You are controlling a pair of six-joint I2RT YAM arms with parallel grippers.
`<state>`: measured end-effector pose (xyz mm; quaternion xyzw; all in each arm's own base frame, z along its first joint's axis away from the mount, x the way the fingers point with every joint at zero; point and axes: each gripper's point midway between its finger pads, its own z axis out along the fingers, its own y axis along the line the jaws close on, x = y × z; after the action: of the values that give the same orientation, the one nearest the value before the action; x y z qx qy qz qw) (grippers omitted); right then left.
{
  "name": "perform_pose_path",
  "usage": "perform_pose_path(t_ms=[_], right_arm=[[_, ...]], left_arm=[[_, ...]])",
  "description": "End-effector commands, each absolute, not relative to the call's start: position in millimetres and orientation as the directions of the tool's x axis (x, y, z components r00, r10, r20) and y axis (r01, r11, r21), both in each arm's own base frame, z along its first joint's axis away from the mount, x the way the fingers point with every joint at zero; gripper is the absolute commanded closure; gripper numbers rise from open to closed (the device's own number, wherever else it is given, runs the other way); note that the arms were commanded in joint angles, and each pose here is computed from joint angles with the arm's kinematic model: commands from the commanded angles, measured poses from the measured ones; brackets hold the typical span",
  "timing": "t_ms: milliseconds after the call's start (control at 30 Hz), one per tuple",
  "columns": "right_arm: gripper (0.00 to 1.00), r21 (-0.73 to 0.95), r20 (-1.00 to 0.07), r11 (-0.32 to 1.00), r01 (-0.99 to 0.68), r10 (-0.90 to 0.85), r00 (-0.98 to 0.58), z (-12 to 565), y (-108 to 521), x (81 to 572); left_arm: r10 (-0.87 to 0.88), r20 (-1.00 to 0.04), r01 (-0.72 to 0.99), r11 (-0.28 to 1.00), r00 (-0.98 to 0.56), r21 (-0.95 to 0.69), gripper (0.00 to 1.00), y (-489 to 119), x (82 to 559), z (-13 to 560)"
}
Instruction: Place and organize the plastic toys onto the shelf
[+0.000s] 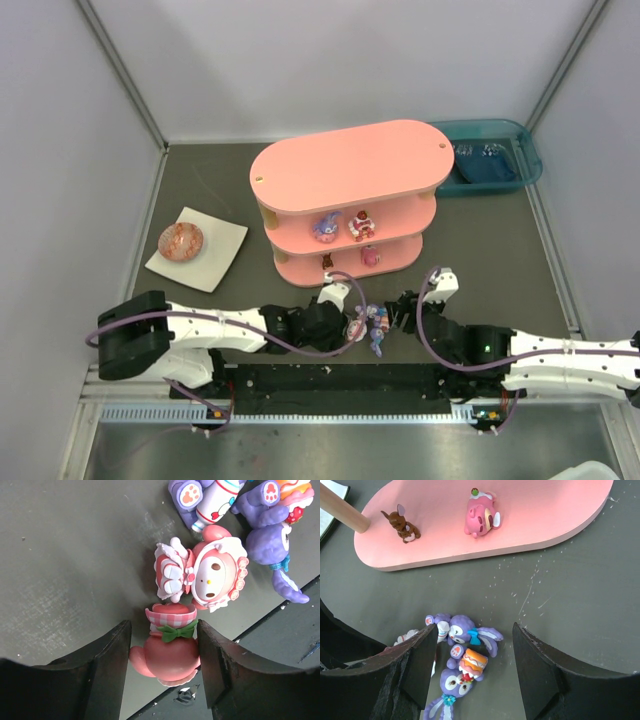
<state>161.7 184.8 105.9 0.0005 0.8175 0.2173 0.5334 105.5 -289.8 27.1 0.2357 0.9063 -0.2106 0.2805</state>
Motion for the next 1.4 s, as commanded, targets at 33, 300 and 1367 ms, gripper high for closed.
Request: perform_pose_path(t_ms=[33,300,1367], right_arm=[[0.38,0.351,-0.878,0.908,-0.227,0.236,-0.415,107.4,182.6,162.1],[0.38,0.347,-0.877,0.909,-0.23,0.228,-0.423,105.5,181.4,160.9],[0.29,0.354,-0.789,0.886,-0.3,0.11,-0.605,65.6,217.0,151.8]], left_arm=[[0.342,-0.6,0.549,0.812,-0.723,-0.198,0.45,-292.5,110.8,26.3],[0.34,-0.59,0.552,0.803,-0.733,-0.224,0.87,-300.8,107.9,28.7],[0.077,-0.634,0.356,0.876,-0.769,-0.325,1.0,-246.8,111.8,36.4]])
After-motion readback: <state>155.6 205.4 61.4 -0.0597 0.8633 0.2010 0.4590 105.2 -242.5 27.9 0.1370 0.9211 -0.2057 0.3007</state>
